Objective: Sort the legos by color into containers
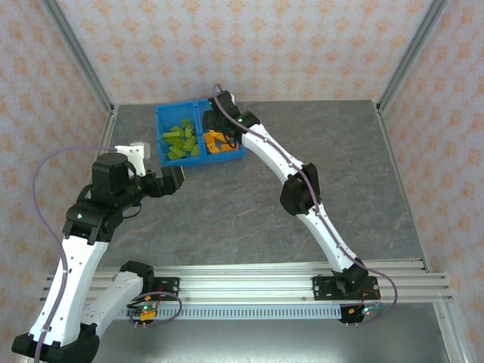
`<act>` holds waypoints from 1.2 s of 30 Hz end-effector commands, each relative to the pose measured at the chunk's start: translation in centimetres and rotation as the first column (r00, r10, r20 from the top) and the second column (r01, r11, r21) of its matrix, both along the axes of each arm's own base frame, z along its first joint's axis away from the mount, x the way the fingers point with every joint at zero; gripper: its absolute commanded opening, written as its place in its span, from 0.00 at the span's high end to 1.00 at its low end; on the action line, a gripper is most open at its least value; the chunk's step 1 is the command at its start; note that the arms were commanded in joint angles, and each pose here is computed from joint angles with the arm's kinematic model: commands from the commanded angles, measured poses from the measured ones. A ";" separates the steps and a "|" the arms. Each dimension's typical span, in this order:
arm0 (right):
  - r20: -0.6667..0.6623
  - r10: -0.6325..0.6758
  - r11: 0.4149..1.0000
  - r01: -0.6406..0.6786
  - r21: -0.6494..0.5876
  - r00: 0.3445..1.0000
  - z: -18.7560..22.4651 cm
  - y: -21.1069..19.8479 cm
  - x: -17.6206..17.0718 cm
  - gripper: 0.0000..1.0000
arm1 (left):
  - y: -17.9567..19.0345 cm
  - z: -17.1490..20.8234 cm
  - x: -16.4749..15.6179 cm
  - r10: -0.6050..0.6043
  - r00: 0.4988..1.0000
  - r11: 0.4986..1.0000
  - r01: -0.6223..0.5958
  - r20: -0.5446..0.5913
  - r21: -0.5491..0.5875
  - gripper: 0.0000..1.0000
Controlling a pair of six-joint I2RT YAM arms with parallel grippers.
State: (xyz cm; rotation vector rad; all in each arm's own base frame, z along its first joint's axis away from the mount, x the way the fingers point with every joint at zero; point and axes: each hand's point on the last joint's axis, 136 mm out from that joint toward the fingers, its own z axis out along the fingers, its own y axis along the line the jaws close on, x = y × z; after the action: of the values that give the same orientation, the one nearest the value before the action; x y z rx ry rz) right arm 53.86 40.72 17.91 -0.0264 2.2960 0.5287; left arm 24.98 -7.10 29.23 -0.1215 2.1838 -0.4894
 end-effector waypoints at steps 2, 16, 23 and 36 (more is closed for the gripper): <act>0.075 0.016 0.998 -0.020 0.055 0.997 9.9 -2.1 -2.6 0.29 | 0.0 -1.0 1.6 0.042 0.999 0.999 -0.042 -0.006 -0.026 0.00; 0.182 -0.276 0.946 0.300 -0.119 0.944 15.4 -22.9 -18.6 0.15 | 6.9 -7.0 0.8 0.240 0.961 0.910 -0.272 0.138 0.314 0.00; 0.442 -0.507 0.750 0.631 -0.197 0.740 9.6 -36.6 -25.8 0.01 | 9.1 -11.9 0.9 0.268 0.953 0.834 -0.304 0.144 0.460 0.00; 0.378 -0.488 0.689 0.613 -0.387 0.787 -5.9 -43.5 -14.6 0.01 | 9.8 -19.2 6.9 0.218 0.972 0.831 -0.233 0.089 0.505 0.00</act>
State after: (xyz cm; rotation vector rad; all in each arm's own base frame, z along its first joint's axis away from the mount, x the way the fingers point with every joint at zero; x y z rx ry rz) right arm 33.70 -4.45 10.03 0.4297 2.0922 -0.5324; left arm 28.88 3.02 8.25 -0.1174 2.2446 0.2692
